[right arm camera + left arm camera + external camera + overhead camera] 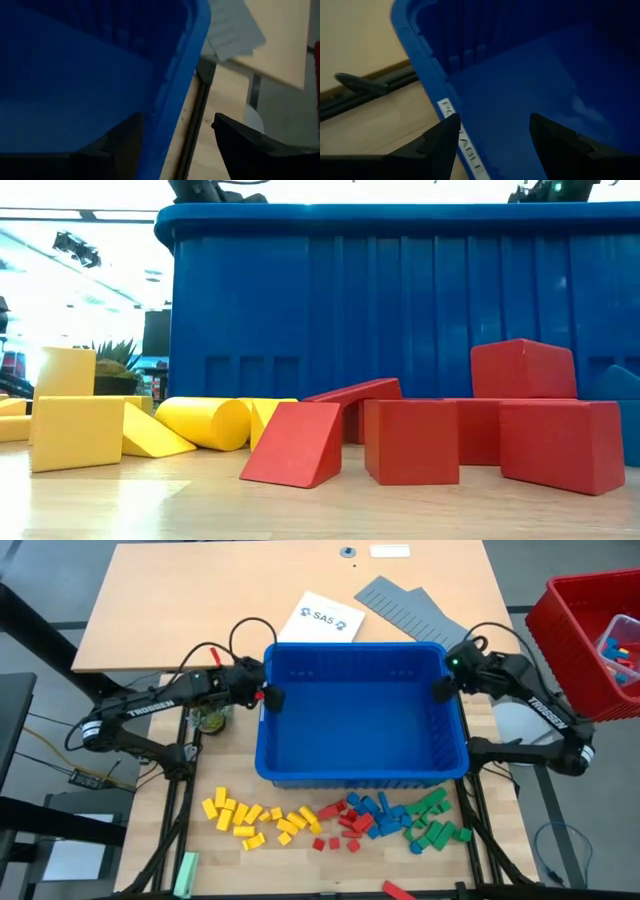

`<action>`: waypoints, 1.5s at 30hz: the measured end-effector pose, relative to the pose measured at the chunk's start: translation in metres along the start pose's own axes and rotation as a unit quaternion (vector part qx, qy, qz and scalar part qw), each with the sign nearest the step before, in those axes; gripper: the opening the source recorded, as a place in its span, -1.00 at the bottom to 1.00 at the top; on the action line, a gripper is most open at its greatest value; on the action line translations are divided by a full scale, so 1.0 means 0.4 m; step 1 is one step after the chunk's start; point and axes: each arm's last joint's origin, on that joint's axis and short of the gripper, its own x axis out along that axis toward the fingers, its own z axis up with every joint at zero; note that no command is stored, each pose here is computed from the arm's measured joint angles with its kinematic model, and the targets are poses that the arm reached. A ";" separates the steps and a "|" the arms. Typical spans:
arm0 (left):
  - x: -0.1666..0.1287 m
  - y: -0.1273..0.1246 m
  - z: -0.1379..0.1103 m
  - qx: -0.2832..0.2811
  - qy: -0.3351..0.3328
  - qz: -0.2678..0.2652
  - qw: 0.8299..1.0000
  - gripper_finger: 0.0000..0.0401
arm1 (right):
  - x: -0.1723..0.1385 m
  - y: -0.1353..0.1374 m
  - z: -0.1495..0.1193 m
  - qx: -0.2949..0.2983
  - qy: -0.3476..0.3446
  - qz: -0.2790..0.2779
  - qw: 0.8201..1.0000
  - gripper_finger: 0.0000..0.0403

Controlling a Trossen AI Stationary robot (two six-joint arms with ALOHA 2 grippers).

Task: Sort blocks
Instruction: Adjust the blue bin

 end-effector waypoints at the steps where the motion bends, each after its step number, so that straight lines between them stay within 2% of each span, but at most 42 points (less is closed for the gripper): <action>1: 0.001 0.003 0.001 0.001 0.000 0.005 1.000 0.24 | 0.013 0.001 -0.005 0.000 0.010 -0.005 1.000 0.15; 7: 0.025 0.017 -0.001 0.014 0.019 0.037 0.999 0.24 | 0.072 0.025 -0.025 -0.008 0.037 0.045 0.998 0.13; 14: 0.059 0.024 -0.001 0.017 0.038 0.060 0.997 0.24 | 0.120 0.019 -0.048 -0.004 0.067 0.003 0.998 0.11; 20: 0.076 0.035 -0.010 0.004 0.048 0.059 0.997 0.24 | 0.164 0.027 -0.063 0.002 0.081 0.017 0.997 0.11; 25: 0.125 0.050 -0.049 -0.014 0.067 0.037 0.997 0.23 | 0.195 0.035 -0.082 -0.006 0.094 0.015 0.995 0.07; 29: 0.141 0.047 -0.050 -0.022 0.053 0.011 0.998 0.08 | 0.205 0.040 -0.085 -0.017 0.091 0.025 0.995 -0.07; 31: 0.142 0.046 -0.047 -0.026 0.045 0.010 0.999 -0.09 | 0.207 0.041 -0.082 0.007 0.084 0.028 0.996 -0.20; 34: 0.142 0.050 -0.037 -0.063 0.028 0.026 0.997 -0.35 | 0.208 0.042 -0.073 0.055 0.066 0.027 0.996 -0.36; 42: 0.130 0.058 -0.033 -0.062 0.027 0.026 0.997 -0.36 | 0.174 0.032 -0.052 0.067 0.044 0.043 0.996 -0.37; 45: 0.105 0.053 -0.008 -0.062 0.005 0.025 0.998 -0.36 | 0.147 0.025 -0.026 0.075 0.011 0.043 0.996 -0.42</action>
